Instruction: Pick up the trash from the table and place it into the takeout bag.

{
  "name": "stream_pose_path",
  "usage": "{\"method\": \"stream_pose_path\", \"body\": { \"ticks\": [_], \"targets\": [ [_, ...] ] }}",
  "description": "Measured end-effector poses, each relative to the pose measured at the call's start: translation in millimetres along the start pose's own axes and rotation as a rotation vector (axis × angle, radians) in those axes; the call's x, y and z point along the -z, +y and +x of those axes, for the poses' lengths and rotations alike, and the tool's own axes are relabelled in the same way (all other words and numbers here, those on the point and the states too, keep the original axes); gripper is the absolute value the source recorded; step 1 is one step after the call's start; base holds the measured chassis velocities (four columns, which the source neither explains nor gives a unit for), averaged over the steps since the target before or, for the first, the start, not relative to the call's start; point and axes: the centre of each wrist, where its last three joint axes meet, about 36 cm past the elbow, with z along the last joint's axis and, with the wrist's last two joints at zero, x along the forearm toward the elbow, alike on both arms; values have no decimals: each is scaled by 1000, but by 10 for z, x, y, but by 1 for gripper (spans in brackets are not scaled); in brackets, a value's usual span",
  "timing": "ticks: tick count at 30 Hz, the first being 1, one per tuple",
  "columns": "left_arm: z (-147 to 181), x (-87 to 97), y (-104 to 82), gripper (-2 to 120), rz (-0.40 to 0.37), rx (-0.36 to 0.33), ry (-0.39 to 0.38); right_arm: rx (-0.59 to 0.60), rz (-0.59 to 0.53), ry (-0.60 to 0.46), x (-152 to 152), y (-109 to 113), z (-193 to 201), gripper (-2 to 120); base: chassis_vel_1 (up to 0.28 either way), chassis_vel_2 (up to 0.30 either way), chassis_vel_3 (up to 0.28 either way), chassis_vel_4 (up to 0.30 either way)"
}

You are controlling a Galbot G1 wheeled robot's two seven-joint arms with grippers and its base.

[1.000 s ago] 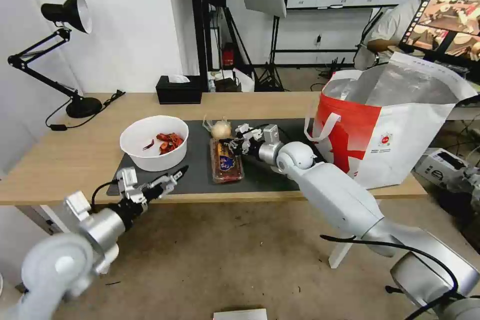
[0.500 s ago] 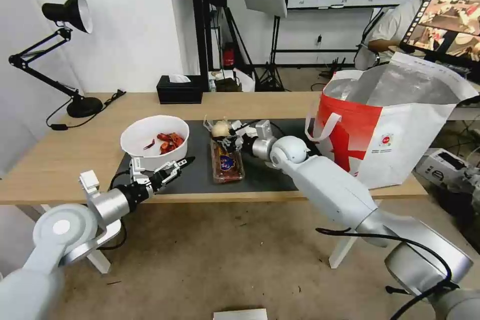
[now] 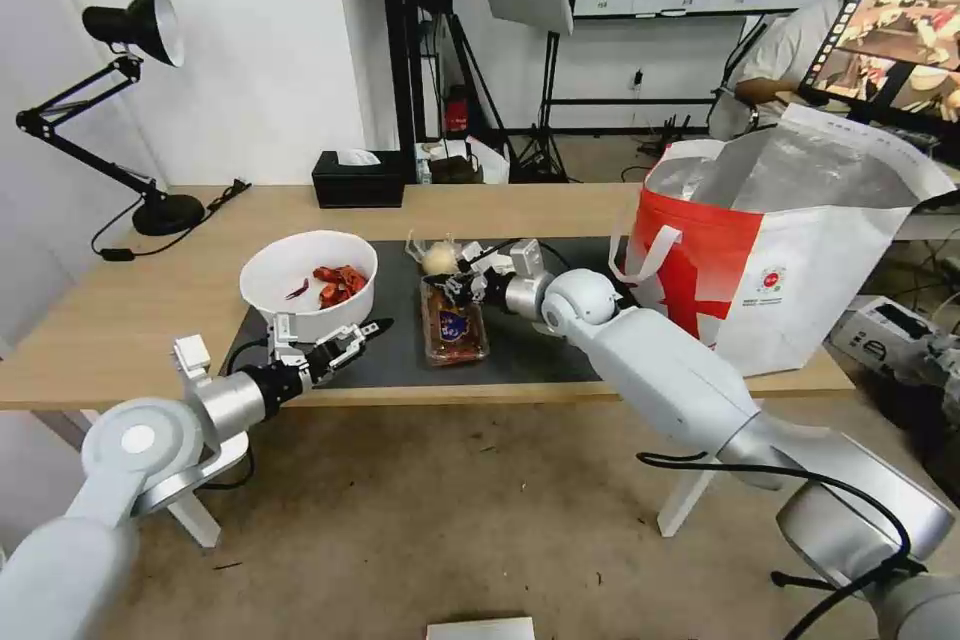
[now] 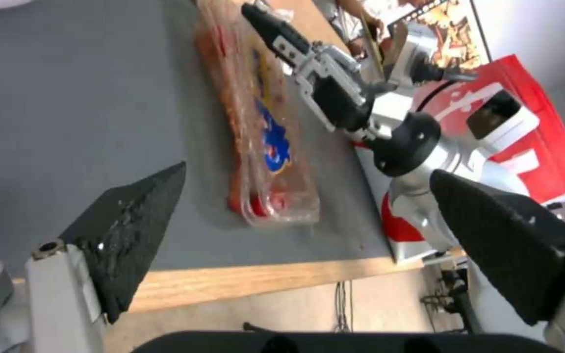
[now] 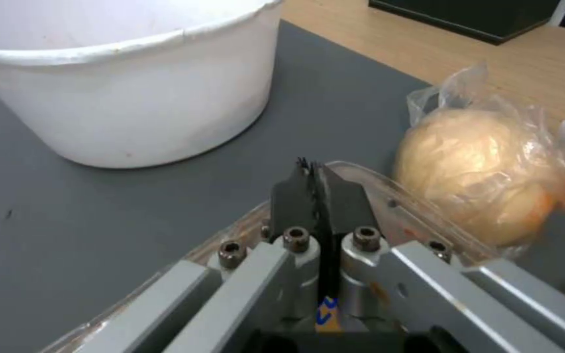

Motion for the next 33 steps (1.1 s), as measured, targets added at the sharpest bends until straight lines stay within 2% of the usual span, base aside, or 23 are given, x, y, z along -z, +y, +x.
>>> {"method": "stream_pose_path", "body": {
  "ticks": [12, 25, 33],
  "targets": [
    [-271, 6, 2, 100, 9, -31, 22, -3, 8, 15, -34, -48, 83, 0, 0, 0, 0, 0],
    [-544, -21, 66, 100, 18, -21, 53, -1, 7, 19, -58, -45, 101, 0, 0, 0, 0, 0],
    [-683, -99, 85, 100, 18, -16, 76, 0, 6, 18, -68, -45, 105, 0, 0, 0, 0, 0]
  ]
}}
